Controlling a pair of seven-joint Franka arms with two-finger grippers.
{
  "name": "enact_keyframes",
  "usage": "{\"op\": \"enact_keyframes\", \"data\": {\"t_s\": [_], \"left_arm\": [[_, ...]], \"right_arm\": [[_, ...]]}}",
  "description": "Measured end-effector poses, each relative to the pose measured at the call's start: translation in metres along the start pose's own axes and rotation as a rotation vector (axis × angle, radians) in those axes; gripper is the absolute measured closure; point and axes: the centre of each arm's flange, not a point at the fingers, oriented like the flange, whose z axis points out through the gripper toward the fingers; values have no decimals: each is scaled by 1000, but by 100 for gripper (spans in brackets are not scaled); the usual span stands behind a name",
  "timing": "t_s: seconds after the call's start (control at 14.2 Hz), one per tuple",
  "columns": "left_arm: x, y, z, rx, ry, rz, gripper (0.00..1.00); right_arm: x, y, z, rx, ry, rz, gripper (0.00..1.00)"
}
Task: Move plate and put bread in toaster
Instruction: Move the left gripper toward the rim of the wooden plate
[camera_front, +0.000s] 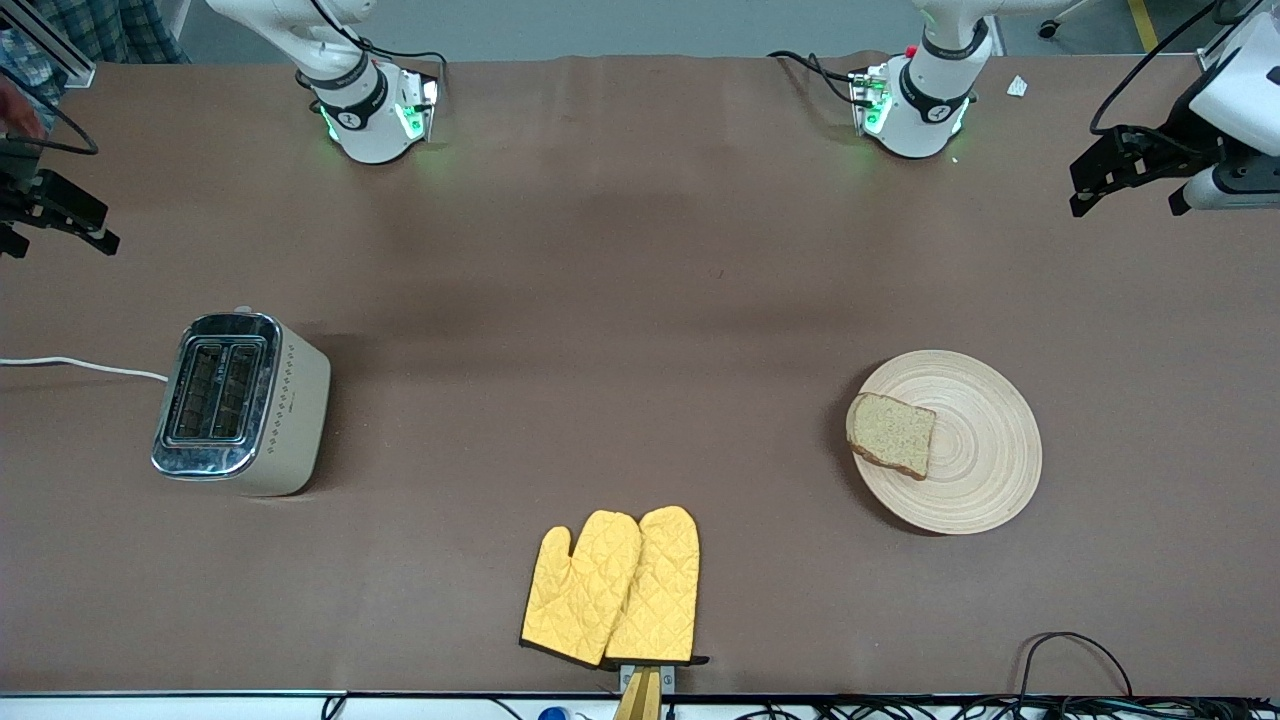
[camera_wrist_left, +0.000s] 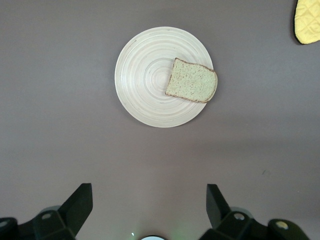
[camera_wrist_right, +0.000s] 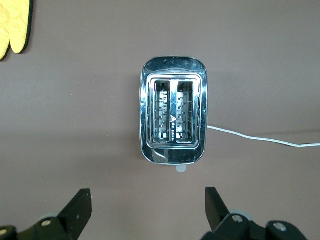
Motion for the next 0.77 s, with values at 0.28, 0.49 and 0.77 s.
{"op": "enact_keyframes", "data": {"t_s": [0.28, 0.49, 0.77], "left_arm": [[1, -2, 4, 1, -18, -2, 0], [18, -4, 26, -3, -57, 0, 0], [67, -17, 62, -89, -98, 2, 0]], "right_arm": [[0, 0, 0, 0, 0, 0, 0], [0, 0, 0, 0, 1, 0, 0], [0, 0, 0, 0, 1, 0, 0]]}}
